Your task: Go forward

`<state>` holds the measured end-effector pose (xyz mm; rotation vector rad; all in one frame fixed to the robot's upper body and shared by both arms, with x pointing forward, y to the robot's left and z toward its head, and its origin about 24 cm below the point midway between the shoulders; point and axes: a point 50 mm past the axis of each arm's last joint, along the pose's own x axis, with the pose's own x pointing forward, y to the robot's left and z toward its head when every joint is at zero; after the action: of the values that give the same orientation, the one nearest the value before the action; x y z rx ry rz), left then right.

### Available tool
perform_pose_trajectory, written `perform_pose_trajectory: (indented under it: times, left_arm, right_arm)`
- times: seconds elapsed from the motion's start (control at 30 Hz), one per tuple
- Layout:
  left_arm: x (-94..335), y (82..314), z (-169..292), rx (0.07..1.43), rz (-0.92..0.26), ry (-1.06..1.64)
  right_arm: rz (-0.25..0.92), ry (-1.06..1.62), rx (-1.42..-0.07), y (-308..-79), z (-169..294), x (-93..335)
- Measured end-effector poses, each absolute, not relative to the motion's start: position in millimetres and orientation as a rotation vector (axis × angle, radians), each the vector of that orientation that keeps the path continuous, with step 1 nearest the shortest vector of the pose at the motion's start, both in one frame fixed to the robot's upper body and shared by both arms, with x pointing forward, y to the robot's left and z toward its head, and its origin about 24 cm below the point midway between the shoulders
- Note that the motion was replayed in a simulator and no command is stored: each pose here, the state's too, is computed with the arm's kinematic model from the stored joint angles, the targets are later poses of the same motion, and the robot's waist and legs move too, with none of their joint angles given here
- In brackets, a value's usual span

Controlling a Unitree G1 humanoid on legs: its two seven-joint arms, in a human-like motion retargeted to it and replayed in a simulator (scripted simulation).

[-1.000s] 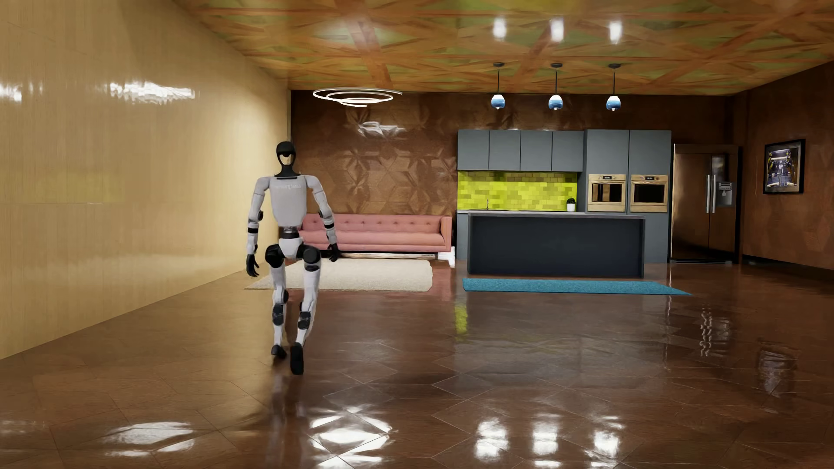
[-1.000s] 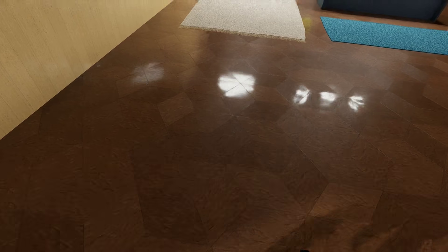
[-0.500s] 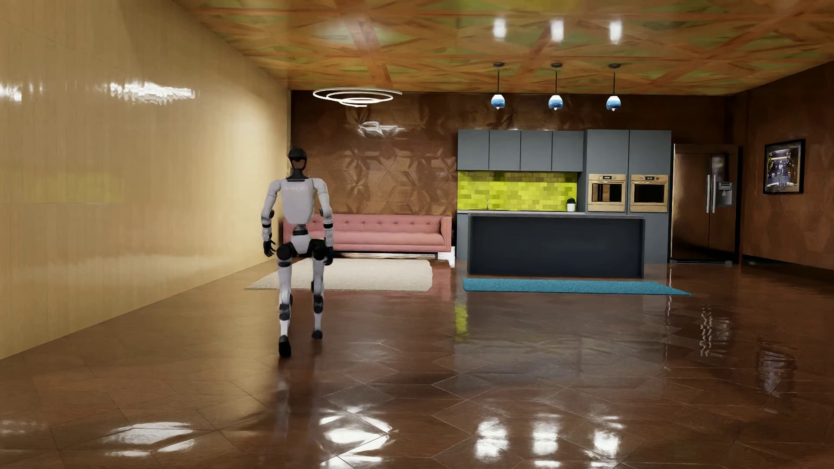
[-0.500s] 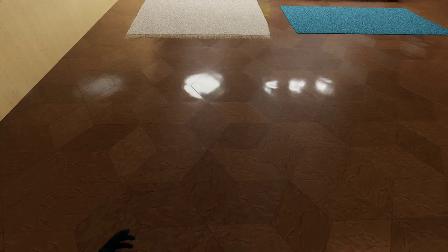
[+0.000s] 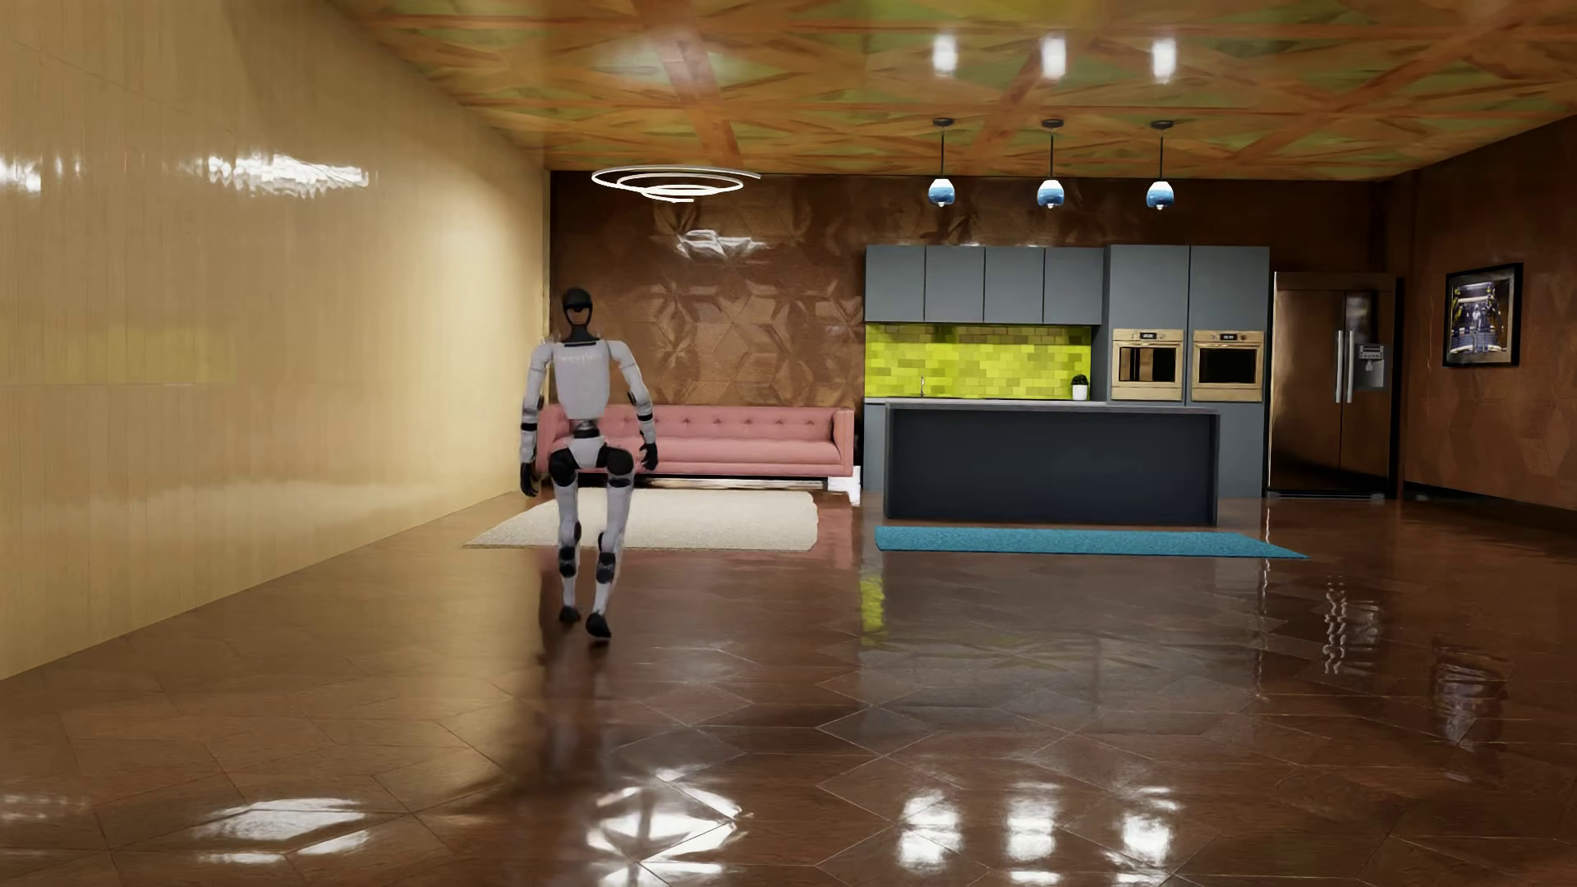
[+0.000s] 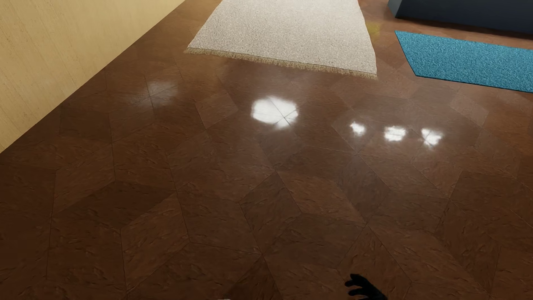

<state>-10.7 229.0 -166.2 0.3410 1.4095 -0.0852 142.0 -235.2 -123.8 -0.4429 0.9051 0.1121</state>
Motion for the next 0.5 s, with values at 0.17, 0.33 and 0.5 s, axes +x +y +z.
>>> perform_pose_trajectory:
  times: [0.17, 0.33, 0.5]
  left_arm:
    - [-39, 223, -168, 0.335, -0.11, 1.503]
    - [30, 225, -165, 0.378, -0.133, 1.293]
    - [125, 248, -132, 0.428, -0.054, 0.988]
  right_arm:
    - [0.107, 0.952, -0.369, -221, -134, 120]
    - [0.162, 1.149, -0.387, -219, -154, 60]
    - [0.187, 1.353, -0.392, -222, -163, -4]
